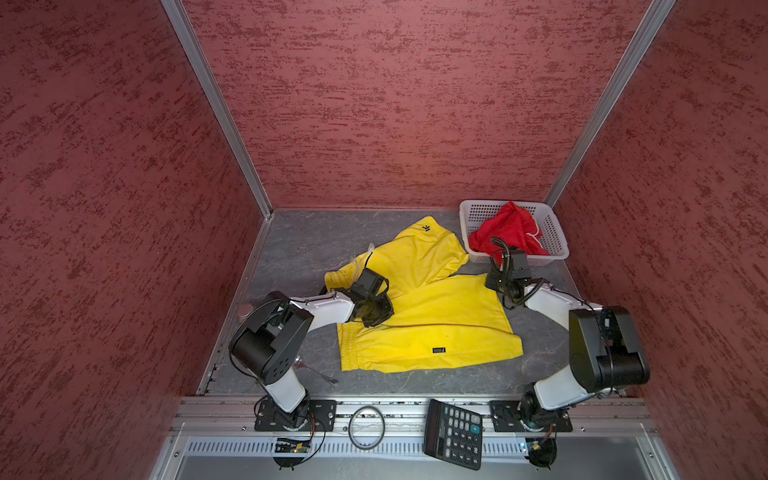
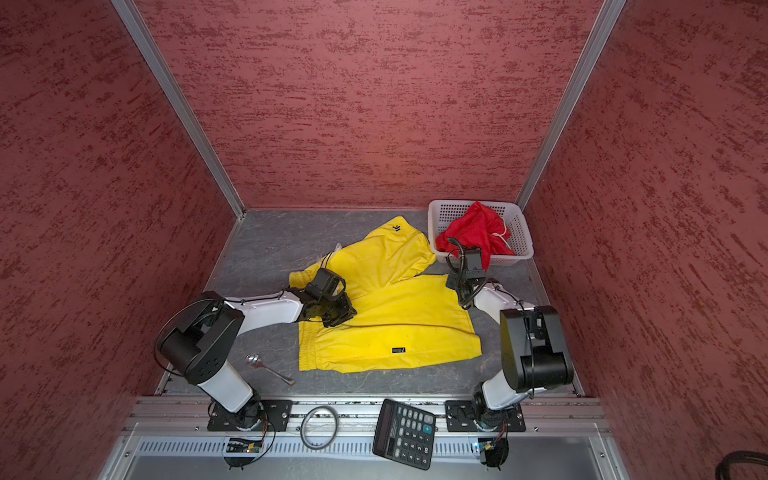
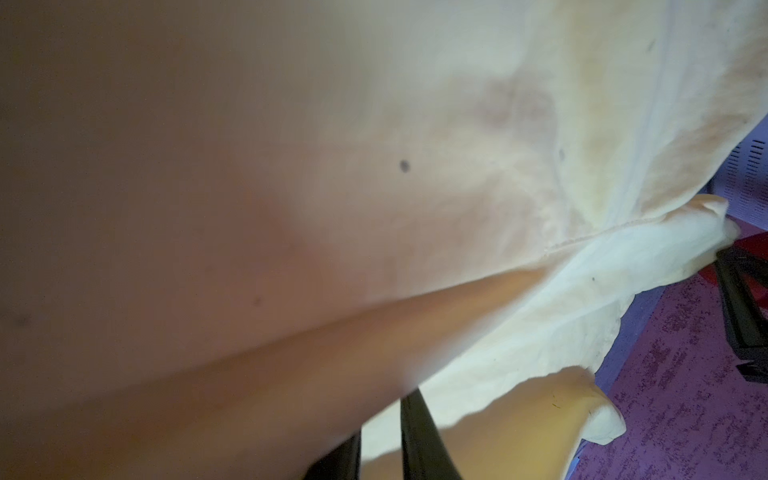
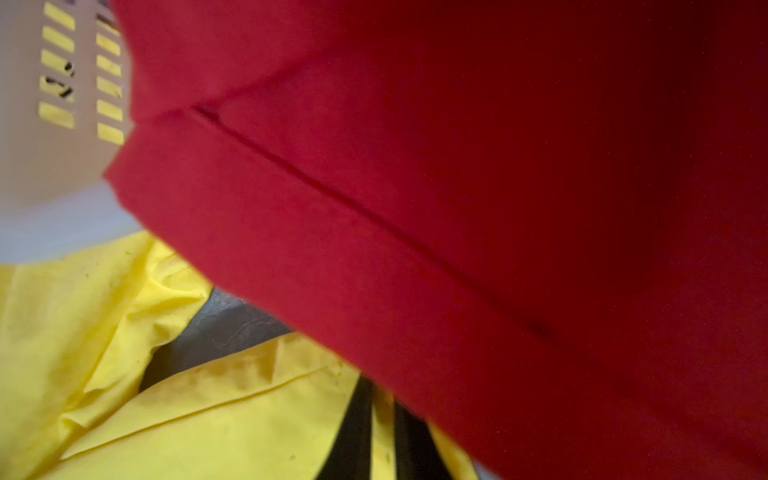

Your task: Fold and stack the shorts

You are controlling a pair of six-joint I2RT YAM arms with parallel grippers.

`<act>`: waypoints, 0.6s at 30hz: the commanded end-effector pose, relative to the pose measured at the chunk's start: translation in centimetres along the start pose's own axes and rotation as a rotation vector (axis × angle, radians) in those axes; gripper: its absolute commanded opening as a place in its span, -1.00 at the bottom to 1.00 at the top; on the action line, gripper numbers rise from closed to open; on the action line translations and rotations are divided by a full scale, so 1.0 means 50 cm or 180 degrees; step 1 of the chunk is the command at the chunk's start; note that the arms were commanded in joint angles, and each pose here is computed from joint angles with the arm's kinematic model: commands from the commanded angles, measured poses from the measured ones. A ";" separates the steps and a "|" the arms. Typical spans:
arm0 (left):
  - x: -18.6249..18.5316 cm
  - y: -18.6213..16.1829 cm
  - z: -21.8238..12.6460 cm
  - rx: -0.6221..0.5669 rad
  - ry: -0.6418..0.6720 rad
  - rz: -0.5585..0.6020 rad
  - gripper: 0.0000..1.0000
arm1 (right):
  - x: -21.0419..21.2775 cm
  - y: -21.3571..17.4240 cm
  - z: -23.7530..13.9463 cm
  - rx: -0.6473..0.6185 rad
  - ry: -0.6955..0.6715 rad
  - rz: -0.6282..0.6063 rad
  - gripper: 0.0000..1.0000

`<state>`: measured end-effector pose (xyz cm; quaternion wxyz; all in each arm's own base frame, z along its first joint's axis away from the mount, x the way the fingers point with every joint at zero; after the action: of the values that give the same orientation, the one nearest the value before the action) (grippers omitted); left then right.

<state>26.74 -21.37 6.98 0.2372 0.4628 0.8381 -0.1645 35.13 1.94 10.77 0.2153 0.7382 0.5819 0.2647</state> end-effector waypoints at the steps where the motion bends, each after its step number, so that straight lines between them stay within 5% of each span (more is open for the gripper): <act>1: 0.078 -0.016 0.019 0.0090 0.0589 -0.0040 -0.60 | -0.006 -0.005 -0.003 0.0006 -0.0005 0.0073 -0.28; 5: 0.090 -0.017 0.017 0.0062 0.0669 -0.0040 -0.60 | 0.006 0.019 -0.009 -0.0093 0.0069 0.0071 0.10; 14: 0.063 -0.014 -0.005 -0.0031 0.0627 0.0040 -0.59 | 0.073 0.086 0.033 -0.0232 0.0371 -0.0038 0.05; 18: 0.034 -0.002 -0.037 -0.0177 0.0688 0.0193 -0.57 | 0.139 0.093 0.035 -0.0332 0.0565 -0.0244 -0.14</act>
<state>26.37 -20.89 7.45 0.2076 0.4798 0.8425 -0.1298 39.70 5.35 12.02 0.2072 0.7050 0.6016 0.3134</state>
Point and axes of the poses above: each gripper's point midway between its finger pads, its own z axis out along the fingers, its own x axis along the line the jaws close on, y = z × x, the point moved 6 cm from there along -z, back along the fingers, and after that the axes turned 9 degrees about -z, right-handed, at the moved point
